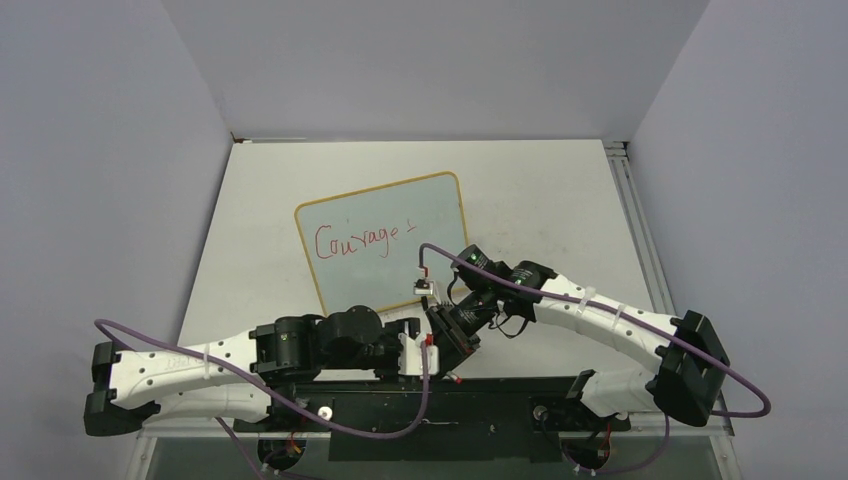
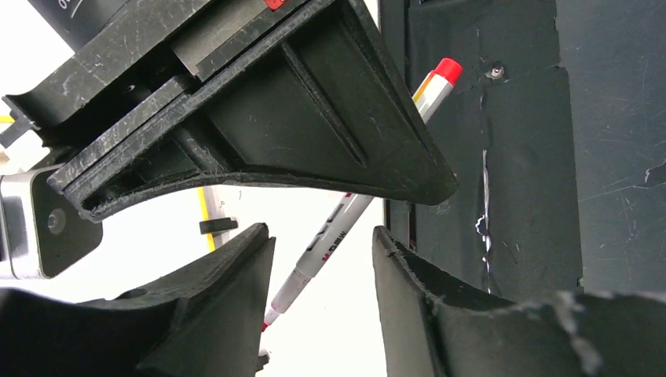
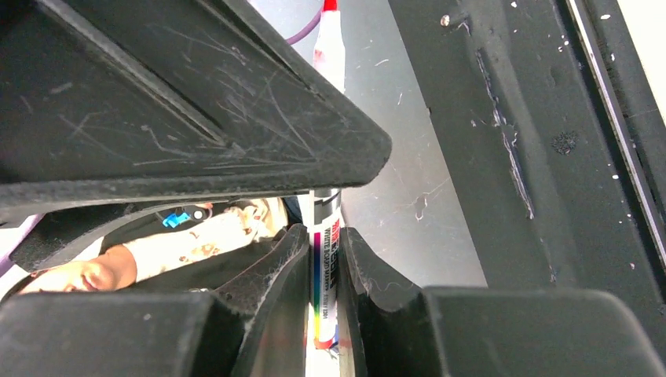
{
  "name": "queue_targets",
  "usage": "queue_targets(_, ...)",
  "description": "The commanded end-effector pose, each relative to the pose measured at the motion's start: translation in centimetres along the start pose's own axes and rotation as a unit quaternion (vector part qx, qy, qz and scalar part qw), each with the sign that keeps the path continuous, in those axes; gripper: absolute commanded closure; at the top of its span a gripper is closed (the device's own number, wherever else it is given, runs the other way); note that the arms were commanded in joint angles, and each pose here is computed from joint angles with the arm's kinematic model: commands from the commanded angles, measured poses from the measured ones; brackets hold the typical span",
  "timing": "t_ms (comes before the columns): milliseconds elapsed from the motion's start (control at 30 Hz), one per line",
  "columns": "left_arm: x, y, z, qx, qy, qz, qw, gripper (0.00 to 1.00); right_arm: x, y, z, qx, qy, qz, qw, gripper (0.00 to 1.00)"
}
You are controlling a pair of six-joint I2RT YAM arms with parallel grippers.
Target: Write a sentence on the whiteboard
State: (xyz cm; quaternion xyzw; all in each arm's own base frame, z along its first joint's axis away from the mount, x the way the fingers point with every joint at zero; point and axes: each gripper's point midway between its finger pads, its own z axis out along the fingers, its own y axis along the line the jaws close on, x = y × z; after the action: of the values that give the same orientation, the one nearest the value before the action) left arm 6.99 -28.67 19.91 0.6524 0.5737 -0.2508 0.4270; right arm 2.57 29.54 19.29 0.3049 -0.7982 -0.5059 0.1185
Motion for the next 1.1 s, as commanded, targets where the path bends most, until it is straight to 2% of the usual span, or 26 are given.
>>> queue_targets(0,-1.1,0.4,0.3,-0.007,-0.017,0.012,1.000,0.55,-0.2,2.4,-0.8,-0.020,-0.007,-0.050,0.999,0.95)
queue_targets(233,-0.9,-0.2,0.9,-0.001,-0.016,0.006,1.000,0.75,-0.7,2.4,-1.1,-0.011,-0.023,-0.058,0.998,0.93)
queue_targets(400,-0.4,-0.6,1.2,0.002,-0.008,-0.015,1.000,0.99,-1.9,2.3,-2.2,0.008,-0.063,-0.071,0.995,0.84)
queue_targets(700,0.3,0.2,1.2,-0.024,-0.025,-0.082,0.996,1.00,-3.9,0.8,-4.8,0.101,-0.178,-0.117,0.972,0.41)
queue_targets(767,0.3,0.5,1.0,-0.018,-0.030,-0.095,0.995,1.00,-3.9,0.0,-5.3,0.123,-0.201,-0.117,0.965,0.35)
queue_targets(867,0.0,1.0,0.8,-0.013,-0.050,-0.108,0.993,1.00,-4.0,-1.2,-6.2,0.154,-0.249,-0.114,0.949,0.31)
queue_targets(1067,-1.2,0.8,0.8,0.031,-0.076,-0.138,0.987,1.00,-5.1,-0.2,-7.2,0.117,-0.353,-0.121,0.920,0.30)
